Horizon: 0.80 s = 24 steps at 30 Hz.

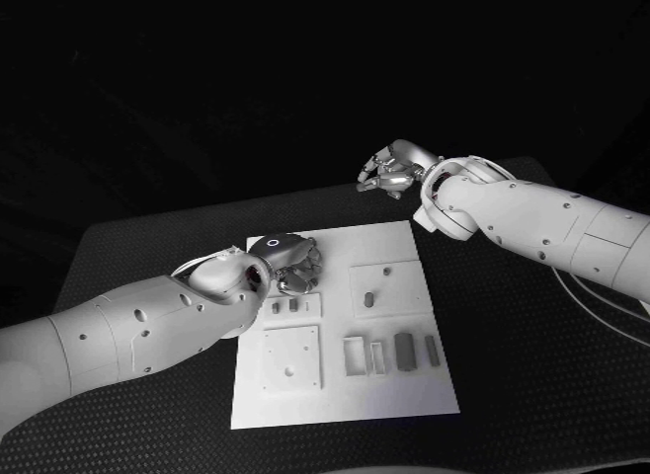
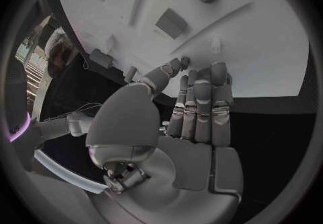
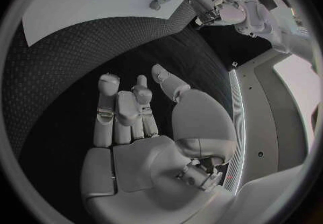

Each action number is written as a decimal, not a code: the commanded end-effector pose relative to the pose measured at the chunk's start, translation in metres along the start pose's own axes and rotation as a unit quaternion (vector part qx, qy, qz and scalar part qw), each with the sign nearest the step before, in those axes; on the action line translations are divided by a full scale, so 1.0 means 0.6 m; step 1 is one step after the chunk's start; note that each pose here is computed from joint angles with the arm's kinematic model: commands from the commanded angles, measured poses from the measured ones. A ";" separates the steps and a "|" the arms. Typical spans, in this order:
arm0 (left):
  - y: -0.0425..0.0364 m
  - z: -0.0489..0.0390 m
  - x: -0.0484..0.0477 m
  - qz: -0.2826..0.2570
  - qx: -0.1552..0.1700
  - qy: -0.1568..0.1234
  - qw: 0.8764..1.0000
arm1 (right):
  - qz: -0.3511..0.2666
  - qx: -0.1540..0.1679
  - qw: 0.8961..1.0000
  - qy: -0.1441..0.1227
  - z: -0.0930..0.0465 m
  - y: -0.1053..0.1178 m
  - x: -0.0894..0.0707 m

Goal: Assemble the parts on the task board

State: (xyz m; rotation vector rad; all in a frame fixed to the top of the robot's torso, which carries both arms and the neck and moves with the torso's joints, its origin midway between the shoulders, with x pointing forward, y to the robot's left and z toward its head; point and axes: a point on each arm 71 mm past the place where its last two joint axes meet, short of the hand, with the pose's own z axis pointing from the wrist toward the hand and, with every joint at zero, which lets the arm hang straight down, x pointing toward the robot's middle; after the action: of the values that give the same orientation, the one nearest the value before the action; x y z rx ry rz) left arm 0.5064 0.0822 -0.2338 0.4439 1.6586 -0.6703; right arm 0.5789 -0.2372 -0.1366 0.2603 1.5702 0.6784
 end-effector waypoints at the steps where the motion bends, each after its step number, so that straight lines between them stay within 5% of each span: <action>1: -0.002 0.001 0.001 -0.002 0.002 0.004 1.000 | 0.001 -0.005 1.000 0.005 0.000 0.002 0.002; 24: 0.000 0.006 0.010 0.009 -0.002 0.029 1.000 | 0.001 -0.006 1.000 0.006 0.001 0.003 0.003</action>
State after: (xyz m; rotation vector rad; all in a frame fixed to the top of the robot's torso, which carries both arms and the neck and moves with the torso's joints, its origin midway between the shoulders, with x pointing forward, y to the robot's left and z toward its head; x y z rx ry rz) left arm 0.5090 0.0816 -0.2380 0.4564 1.6895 -0.6517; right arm 0.5789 -0.2363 -0.1367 0.2594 1.5710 0.6801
